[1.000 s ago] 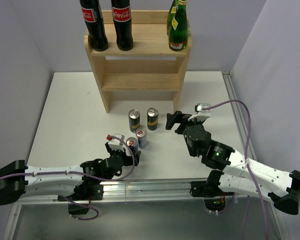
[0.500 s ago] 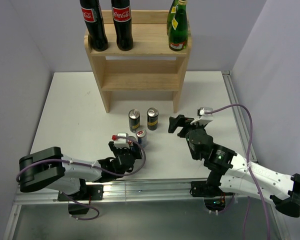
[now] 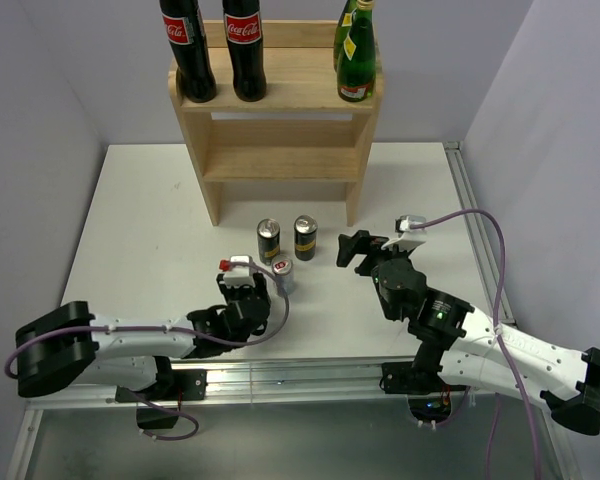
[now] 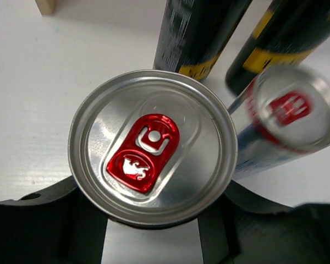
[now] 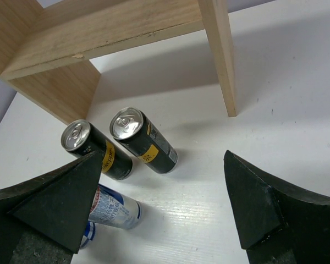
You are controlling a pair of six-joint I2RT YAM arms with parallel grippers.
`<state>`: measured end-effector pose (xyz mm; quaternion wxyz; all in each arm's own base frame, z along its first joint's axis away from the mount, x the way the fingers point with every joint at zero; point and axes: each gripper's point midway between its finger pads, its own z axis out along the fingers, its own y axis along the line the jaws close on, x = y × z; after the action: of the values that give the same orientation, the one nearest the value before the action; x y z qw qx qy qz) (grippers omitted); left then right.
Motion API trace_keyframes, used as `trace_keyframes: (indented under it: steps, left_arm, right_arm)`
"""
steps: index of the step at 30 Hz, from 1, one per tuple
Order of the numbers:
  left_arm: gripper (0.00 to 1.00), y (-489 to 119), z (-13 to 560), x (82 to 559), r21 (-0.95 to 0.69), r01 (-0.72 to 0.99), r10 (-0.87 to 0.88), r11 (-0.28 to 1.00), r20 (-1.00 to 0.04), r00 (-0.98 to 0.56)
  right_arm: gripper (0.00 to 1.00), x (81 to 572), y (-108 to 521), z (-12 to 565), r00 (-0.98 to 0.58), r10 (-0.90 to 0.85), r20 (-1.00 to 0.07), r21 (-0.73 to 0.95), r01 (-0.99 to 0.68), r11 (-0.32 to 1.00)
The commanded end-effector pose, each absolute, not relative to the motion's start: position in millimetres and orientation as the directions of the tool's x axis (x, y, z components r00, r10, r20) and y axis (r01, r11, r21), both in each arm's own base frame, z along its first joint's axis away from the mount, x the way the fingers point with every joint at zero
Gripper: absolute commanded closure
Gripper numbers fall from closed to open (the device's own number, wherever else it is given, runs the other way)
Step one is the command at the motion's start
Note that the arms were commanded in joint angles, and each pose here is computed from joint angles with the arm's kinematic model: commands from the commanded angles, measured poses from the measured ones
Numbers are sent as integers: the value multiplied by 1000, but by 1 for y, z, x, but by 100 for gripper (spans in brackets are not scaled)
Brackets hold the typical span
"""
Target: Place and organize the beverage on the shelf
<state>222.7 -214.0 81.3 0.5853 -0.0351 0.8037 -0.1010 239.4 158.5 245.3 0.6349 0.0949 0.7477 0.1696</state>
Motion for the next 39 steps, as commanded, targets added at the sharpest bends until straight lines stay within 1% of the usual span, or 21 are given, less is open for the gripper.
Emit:
trace_keyframes:
  steps: [1,2,3,7,8,9,12,13,15,16,23,28,34,39]
  left_arm:
    - [100,-216,160,237,-247,12,-239,969,-950,-202]
    - [100,-216,173,238,-251,15,-244,968,-952,-186]
    - [100,-218,200,240,-258,34,-250,966,-955,-157]
    - [100,-216,256,259,-282,79,-274,956,-956,-101]
    - [100,-218,277,264,-317,94,-312,944,-948,-67]
    - [100,-218,285,269,-276,114,-272,954,-961,-52]
    - [100,-214,312,294,-251,100,-251,963,-968,-12]
    - [100,-209,327,307,-261,91,-263,961,-965,10]
    - [100,-209,333,321,-242,87,-245,966,-969,26]
    - [100,-204,347,332,-255,86,-260,963,-964,48]
    - [100,-195,369,384,-192,58,-197,980,-976,92]
    - [100,-179,379,415,-188,33,-191,982,-975,114]
    - [100,-161,367,448,-214,-9,-212,977,-972,102]
    - [100,-149,361,464,-223,-31,-219,974,-970,103]
  right_arm:
    - [2,241,161,250,-159,381,-911,396,-77,915]
    - [2,241,163,251,-159,385,-909,401,-83,912]
    - [2,241,164,252,-159,386,-909,402,-87,911]
    - [2,243,171,253,-170,375,-911,395,-103,913]
    - [2,244,173,254,-168,375,-912,395,-109,912]
    - [2,243,175,255,-171,376,-911,397,-116,910]
    - [2,244,175,257,-170,376,-911,398,-118,910]
    - [2,243,174,257,-168,378,-911,399,-116,910]
    - [2,242,172,258,-164,383,-909,403,-116,908]
    - [2,242,171,257,-165,380,-910,400,-112,910]
    - [2,240,164,254,-161,385,-909,403,-97,910]
    - [2,239,162,252,-162,384,-909,401,-92,911]
    - [2,239,164,246,-173,380,-909,399,-93,912]
    - [2,239,164,243,-178,374,-910,394,-92,915]
